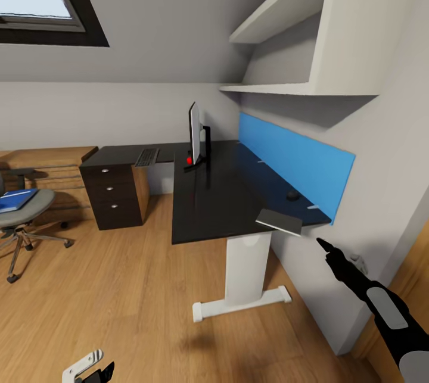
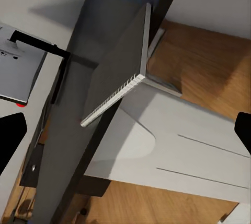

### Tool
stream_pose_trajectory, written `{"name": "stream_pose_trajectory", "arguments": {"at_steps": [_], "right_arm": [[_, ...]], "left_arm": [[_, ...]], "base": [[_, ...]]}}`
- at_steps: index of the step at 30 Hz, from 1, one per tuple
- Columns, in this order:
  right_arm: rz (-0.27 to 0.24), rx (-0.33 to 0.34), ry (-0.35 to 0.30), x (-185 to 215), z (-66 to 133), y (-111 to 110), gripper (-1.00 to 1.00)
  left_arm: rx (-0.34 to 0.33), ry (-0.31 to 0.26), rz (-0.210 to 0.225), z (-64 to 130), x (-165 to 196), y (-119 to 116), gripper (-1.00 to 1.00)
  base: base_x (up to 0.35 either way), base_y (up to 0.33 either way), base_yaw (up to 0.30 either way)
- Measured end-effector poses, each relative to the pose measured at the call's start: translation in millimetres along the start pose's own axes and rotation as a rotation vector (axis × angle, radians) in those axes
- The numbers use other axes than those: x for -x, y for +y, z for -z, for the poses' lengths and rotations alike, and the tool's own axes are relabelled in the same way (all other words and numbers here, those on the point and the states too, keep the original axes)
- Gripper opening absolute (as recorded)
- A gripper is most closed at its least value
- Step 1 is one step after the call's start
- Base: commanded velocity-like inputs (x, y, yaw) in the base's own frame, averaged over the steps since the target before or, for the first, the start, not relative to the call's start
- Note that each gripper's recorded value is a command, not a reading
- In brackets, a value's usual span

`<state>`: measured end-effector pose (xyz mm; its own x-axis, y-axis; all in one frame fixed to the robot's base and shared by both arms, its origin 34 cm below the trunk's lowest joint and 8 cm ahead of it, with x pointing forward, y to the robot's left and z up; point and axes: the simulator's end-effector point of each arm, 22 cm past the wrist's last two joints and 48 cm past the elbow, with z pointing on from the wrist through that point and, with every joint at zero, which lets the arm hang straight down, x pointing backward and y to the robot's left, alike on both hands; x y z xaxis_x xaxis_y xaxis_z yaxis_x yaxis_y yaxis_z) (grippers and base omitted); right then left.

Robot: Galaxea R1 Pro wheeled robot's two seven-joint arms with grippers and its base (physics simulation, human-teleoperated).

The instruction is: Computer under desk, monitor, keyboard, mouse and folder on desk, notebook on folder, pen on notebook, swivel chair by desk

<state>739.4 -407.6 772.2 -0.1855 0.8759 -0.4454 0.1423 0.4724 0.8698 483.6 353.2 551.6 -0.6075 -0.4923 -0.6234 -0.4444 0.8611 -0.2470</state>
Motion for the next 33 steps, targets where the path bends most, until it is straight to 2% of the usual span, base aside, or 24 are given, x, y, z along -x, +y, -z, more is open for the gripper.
{"name": "stream_pose_trajectory", "arguments": {"at_steps": [10,22,25,30,33], "right_arm": [[0.022,-0.003,0.016,-17.3,-3.9,-16.2,1.00],[0.004,-0.019,0.023,-39.0,-9.1,-37.6,1.00],[-0.036,-0.011,0.015,-42.4,-10.3,-40.4,1.00],[-0.139,0.024,-0.006,-42.4,-11.0,-41.6,1.00],[-0.170,0.036,-0.007,-43.7,-11.1,-42.8,1.00]], "left_arm": [[-0.001,0.000,0.000,-12.6,-13.5,5.5,1.00],[-0.001,0.000,-0.001,-27.9,-30.4,12.6,1.00],[-0.001,0.000,-0.001,-31.9,-34.6,14.4,1.00],[-0.001,-0.001,0.000,-38.3,-41.4,17.8,1.00],[-0.001,-0.001,0.000,-40.9,-44.1,19.1,1.00]], "base": [[0.000,0.000,0.000],[0.000,0.000,0.000],[0.000,0.000,0.000],[0.000,0.000,0.000],[0.000,0.000,0.000]]}}
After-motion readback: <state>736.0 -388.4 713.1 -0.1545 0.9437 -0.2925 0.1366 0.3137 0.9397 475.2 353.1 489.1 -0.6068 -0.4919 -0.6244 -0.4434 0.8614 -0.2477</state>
